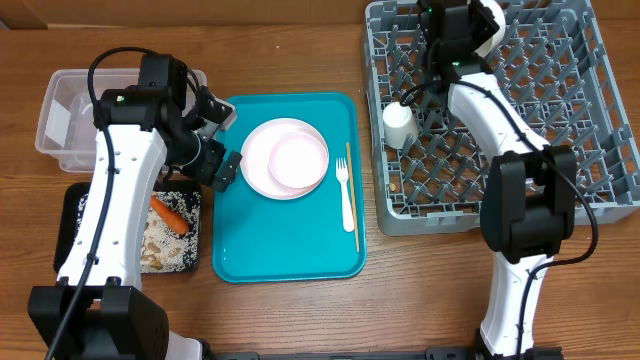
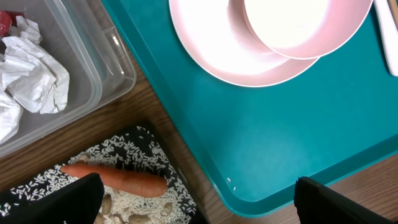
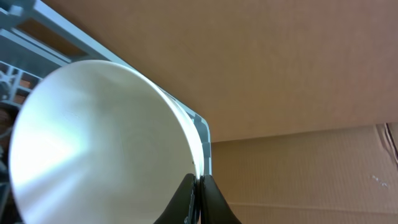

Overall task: Sort waste into correct bins and load items into the dishwasher
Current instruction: 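Lower the bowl upright into the rack's back rows, then release the bowl and move the right gripper back toward the teal tray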

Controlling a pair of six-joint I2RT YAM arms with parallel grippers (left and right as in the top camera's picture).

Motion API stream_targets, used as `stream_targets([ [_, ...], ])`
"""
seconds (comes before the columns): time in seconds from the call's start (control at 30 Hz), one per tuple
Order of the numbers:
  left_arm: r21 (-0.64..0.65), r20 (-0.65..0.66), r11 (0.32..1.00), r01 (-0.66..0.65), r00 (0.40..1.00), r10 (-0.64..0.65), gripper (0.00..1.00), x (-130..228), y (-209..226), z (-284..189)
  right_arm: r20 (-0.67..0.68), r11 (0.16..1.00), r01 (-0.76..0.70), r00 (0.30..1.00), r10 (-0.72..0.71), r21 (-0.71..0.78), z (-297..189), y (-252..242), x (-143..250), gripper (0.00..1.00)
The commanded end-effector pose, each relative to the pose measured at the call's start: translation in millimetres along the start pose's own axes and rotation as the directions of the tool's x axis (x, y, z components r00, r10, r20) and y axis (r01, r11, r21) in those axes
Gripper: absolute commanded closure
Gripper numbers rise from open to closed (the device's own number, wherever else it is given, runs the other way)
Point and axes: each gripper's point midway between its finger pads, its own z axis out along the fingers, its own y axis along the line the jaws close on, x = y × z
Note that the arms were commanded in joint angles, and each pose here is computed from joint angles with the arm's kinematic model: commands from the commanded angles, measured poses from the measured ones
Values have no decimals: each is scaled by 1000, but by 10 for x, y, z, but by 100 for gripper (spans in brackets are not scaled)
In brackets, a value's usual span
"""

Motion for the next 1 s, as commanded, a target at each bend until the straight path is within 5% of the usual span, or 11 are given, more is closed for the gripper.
stream_targets([
  [0.0, -13, 21, 1000, 0, 1000, 1, 0, -26, 18, -73, 21, 994, 58, 998, -56, -92, -64, 462, 6, 96],
  [0.57, -13, 20, 1000, 0, 1000, 1, 0, -25, 18, -73, 46, 992, 35, 999, -29, -124, -421, 747, -210, 96],
  [0.73, -13, 20, 1000, 0, 1000, 1, 0, -25, 18, -73, 56, 990, 30, 998, -22, -137, -554, 847, -280, 79],
  [0.83, -13, 21, 1000, 0, 1000, 1, 0, -26, 18, -73, 75, 989, 41, 997, -31, -142, -654, 907, -355, 43],
  [0.97, -13, 21, 1000, 0, 1000, 1, 0, -26, 18, -73, 93, 989, 52, 995, -39, -140, -772, 964, -432, 30],
])
